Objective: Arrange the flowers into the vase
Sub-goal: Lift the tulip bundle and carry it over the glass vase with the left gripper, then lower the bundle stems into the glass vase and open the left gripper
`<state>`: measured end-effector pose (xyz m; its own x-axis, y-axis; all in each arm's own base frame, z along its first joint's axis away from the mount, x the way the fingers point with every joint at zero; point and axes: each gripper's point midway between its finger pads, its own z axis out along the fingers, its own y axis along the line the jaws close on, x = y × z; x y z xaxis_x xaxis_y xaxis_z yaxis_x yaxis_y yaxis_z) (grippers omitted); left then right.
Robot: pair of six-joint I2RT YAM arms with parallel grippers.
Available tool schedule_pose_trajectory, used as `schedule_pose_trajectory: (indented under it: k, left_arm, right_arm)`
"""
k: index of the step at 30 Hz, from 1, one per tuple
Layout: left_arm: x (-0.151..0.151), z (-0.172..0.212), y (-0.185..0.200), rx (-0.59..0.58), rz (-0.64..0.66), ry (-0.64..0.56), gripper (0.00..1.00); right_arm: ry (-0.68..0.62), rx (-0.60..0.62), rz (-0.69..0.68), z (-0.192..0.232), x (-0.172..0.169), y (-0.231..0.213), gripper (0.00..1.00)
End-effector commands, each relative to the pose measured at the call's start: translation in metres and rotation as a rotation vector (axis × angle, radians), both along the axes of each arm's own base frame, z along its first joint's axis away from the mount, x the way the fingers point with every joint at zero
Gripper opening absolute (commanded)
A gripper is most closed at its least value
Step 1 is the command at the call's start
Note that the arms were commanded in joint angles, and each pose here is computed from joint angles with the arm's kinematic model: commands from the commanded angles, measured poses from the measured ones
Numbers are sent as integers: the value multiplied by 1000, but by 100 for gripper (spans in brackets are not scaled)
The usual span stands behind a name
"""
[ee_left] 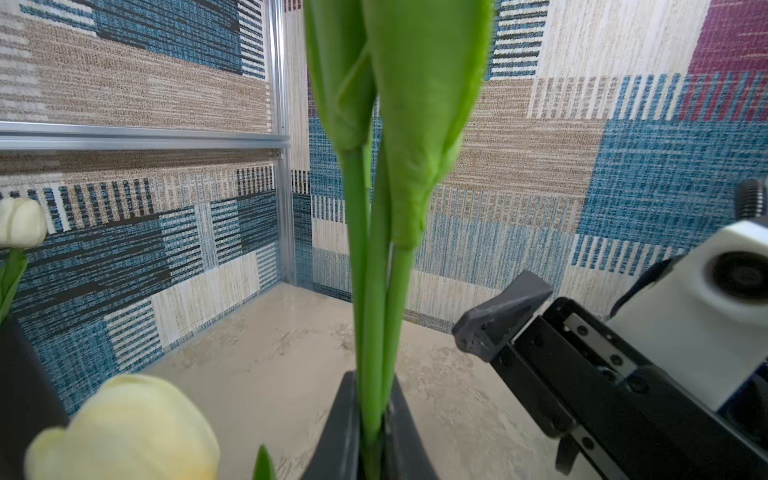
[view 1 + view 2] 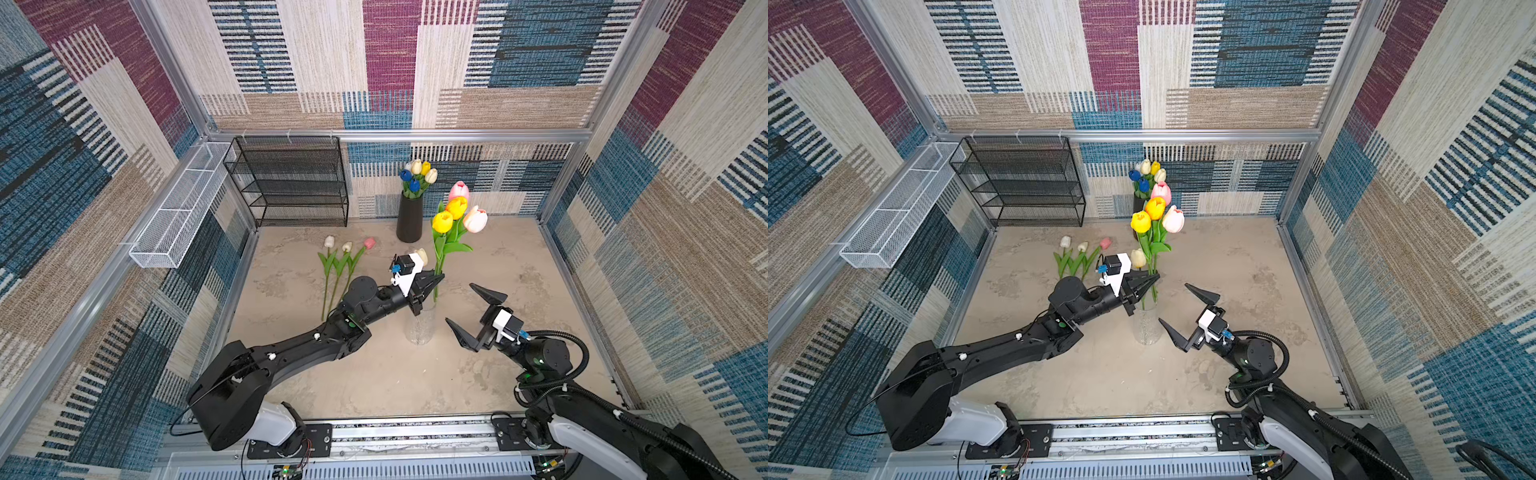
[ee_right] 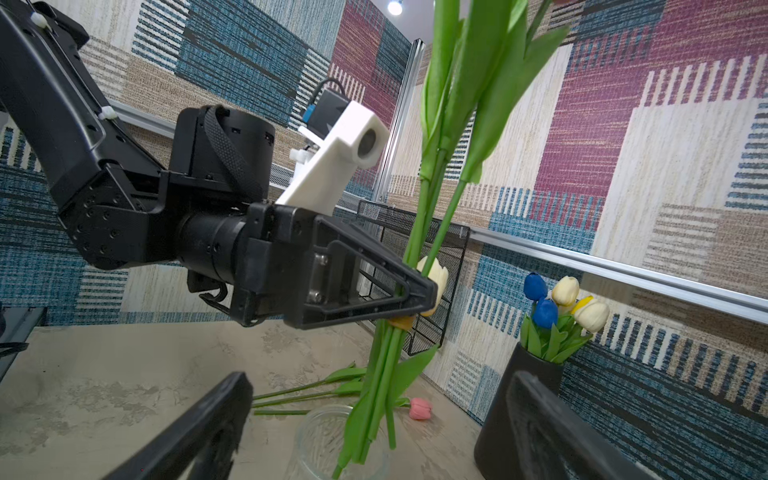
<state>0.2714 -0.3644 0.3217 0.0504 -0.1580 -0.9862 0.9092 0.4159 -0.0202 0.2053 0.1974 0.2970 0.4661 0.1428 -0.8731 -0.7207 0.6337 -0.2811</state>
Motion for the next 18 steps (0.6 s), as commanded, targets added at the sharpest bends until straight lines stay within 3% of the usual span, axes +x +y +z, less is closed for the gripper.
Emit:
schedule_pose_trajectory:
  k: [1, 18]
  left_arm:
    - [5, 5, 8, -10, 64, -59, 0]
    - [15, -36, 9, 63, 108, 6, 0]
  right_arm:
    - [-11, 12, -2, 3, -2, -1, 100]
    - [4, 0, 1, -1, 2, 1, 100]
